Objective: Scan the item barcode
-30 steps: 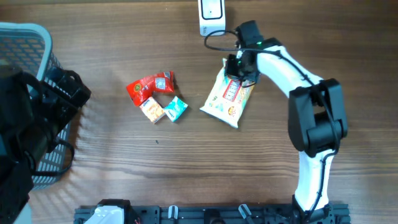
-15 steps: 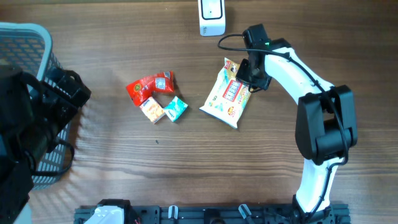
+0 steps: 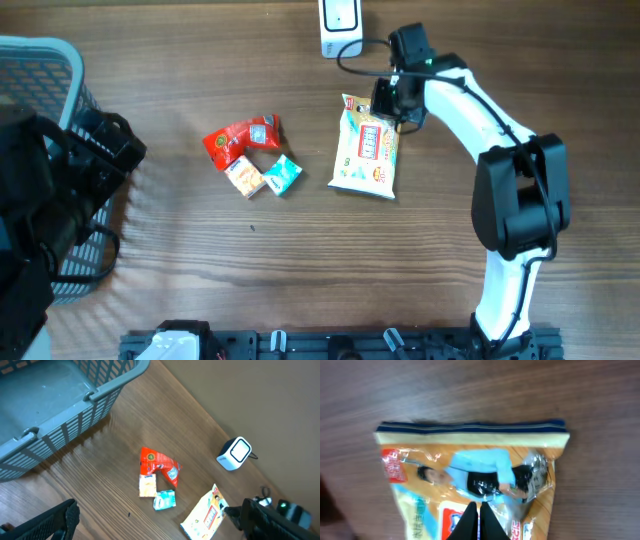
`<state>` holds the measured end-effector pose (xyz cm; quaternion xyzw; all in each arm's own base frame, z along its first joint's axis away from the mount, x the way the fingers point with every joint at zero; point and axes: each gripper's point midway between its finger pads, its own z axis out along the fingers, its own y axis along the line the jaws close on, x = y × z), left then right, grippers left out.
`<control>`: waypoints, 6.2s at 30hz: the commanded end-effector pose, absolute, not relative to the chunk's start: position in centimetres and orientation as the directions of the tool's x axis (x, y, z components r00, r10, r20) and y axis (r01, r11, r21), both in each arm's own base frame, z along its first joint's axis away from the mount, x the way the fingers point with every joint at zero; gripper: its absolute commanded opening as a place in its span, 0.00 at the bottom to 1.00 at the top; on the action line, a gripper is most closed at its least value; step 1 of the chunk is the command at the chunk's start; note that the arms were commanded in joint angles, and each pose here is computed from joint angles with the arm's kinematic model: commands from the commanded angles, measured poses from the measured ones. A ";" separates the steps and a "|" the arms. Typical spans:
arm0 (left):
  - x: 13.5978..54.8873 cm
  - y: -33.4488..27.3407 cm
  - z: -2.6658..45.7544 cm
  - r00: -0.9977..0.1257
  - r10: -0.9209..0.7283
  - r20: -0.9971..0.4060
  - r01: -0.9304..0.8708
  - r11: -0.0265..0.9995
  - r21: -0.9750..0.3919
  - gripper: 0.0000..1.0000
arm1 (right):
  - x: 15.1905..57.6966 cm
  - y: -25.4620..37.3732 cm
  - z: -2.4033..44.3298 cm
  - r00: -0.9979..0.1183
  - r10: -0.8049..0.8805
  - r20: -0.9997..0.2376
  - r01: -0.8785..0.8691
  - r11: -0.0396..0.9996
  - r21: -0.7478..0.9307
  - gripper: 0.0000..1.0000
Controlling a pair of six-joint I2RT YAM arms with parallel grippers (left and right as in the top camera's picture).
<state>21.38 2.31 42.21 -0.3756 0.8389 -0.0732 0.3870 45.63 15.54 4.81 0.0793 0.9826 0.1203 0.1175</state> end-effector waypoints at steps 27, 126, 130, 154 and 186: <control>21.3 2.8 42.2 -0.395 -0.700 -0.596 -0.594 0.689 -0.416 1.00 | 38.6 16.3 7.5 -0.994 0.087 -0.059 0.072 0.973 0.220 0.04; 38.4 -15.8 21.2 -0.719 -0.304 -0.625 -0.296 0.948 -0.121 0.04 | 44.7 6.8 21.5 -0.883 0.171 -0.438 0.158 0.985 0.067 1.00; 37.7 -15.2 23.3 -0.623 -0.050 -0.780 -0.305 0.934 0.184 0.04 | 44.5 2.6 21.2 -0.883 0.230 -0.410 0.224 0.973 0.064 1.00; 36.8 0.7 15.7 -0.627 -0.736 -0.256 -0.728 0.670 -0.142 1.00 | 41.1 32.6 2.8 -0.910 -0.070 -0.409 -0.079 0.997 0.006 1.00; 36.0 -11.5 12.8 -0.917 -0.393 -0.069 -0.326 0.838 -0.437 1.00 | 43.2 22.4 10.3 -0.976 -0.040 -0.212 -0.068 0.990 0.122 0.60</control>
